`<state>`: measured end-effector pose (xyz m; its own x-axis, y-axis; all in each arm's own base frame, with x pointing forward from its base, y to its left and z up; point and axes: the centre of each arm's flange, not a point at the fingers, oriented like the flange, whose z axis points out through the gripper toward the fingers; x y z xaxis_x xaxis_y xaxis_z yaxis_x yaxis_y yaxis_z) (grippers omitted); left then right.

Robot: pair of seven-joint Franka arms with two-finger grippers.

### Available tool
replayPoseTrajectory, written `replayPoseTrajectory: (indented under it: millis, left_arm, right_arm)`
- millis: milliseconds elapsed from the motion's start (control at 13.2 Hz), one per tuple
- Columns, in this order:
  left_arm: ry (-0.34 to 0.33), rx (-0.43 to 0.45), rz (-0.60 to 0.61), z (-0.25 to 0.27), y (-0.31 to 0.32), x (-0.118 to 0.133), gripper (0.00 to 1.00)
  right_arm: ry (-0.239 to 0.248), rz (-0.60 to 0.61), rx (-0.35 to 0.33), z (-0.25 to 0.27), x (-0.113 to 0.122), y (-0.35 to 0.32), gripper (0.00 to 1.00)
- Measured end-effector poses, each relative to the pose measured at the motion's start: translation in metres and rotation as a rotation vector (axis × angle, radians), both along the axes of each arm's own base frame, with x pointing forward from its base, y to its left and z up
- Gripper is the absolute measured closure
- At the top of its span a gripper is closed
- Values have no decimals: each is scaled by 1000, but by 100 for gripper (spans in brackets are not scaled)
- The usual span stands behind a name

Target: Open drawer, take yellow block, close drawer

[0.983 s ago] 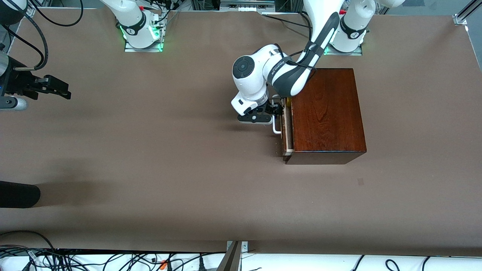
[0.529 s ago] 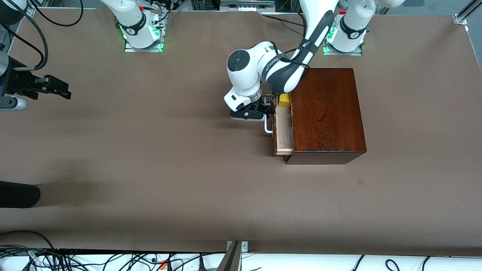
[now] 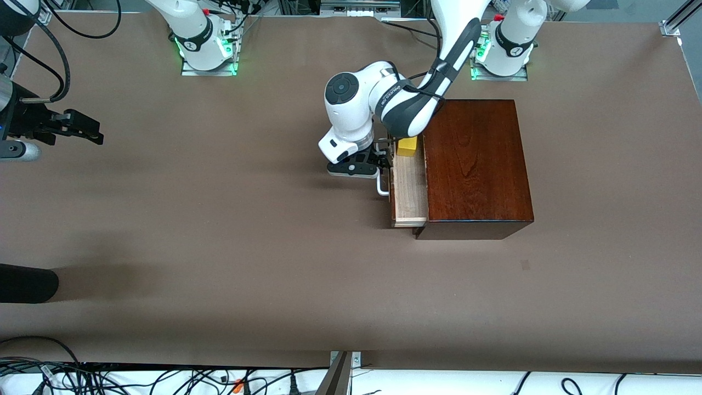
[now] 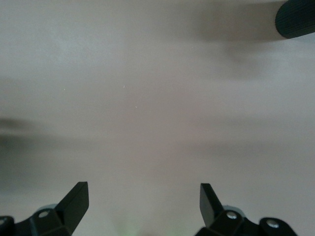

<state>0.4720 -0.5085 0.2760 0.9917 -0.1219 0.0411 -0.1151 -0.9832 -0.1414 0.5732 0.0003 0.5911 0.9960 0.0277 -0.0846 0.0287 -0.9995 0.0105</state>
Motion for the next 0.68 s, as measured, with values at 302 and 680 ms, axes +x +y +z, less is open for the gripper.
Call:
replayPoseTrajectory:
  millis: [302, 680]
  left_arm:
    - [1, -10, 3, 2, -3, 0, 0]
    - [-2, -18, 1, 4, -6, 0, 0]
  right_arm:
    - [0, 0, 0, 0, 0, 0, 0]
    - [0, 1, 0, 0, 0, 1, 0]
